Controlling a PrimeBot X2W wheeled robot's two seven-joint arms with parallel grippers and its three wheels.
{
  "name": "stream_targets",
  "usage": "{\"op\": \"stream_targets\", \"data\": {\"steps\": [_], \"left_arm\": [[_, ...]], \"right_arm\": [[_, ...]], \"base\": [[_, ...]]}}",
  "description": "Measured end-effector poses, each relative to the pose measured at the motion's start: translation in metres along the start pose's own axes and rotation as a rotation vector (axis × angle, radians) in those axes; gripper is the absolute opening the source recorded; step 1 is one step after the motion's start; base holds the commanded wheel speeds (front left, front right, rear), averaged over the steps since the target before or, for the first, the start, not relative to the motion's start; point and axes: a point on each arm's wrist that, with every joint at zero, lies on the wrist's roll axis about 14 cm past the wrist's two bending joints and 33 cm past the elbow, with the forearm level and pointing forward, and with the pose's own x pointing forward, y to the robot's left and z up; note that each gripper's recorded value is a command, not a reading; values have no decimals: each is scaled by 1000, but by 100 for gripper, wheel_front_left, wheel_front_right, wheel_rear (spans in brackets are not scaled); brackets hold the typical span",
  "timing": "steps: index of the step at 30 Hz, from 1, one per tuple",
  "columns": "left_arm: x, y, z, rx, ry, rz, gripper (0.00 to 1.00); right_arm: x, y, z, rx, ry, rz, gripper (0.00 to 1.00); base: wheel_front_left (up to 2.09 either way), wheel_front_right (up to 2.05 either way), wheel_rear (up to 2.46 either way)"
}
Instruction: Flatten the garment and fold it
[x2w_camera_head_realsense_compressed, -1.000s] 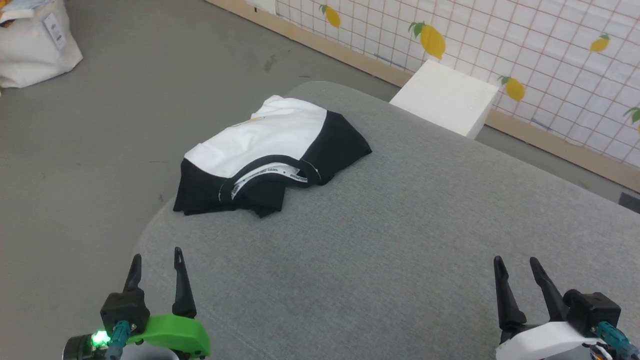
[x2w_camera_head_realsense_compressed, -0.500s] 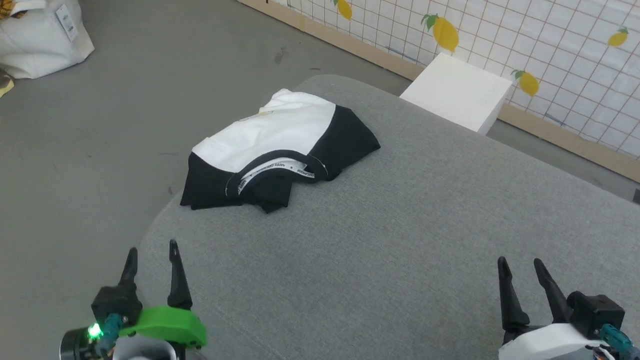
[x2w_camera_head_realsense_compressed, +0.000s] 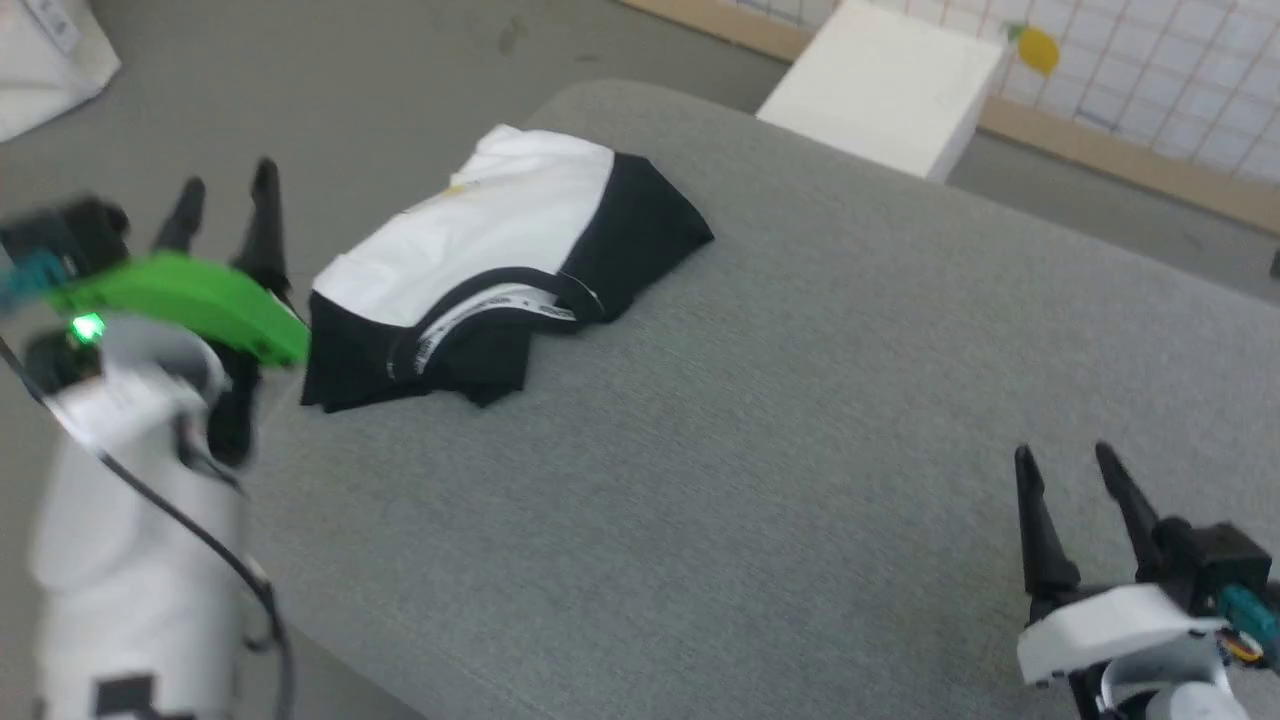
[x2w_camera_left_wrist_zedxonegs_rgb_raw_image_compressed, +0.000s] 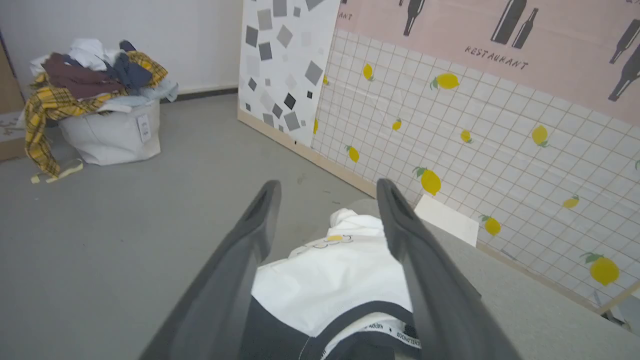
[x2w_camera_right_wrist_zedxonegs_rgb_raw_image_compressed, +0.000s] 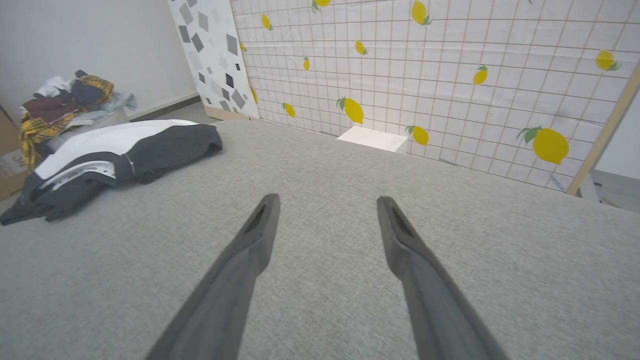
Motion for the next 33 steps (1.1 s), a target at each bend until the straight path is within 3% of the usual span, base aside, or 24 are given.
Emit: {"op": "stream_targets", "data": {"steps": [4,9,15,25,33], "left_arm": [[41,5,-15,33,221,4,100],[74,-2,-50,-3,469,14,100],[82,-5,-128,-8,803,97,100],[63,-12,-232,18,1154,211,100],[55,-14,-269,-14,1240,226,100]], "right_arm": [[5,-21,1,-4,-2,-49,100],[-2,-56,-15,-2,38,-139,100],[-20,-99,-35,0,88,-258,100],[-38,-138,-71,0,186,-363,100],[-38,-145,-85,1,214,-375,100]], "base": [[0,0,0],[0,0,0],[0,0,0],[0,0,0],[0,0,0]]}}
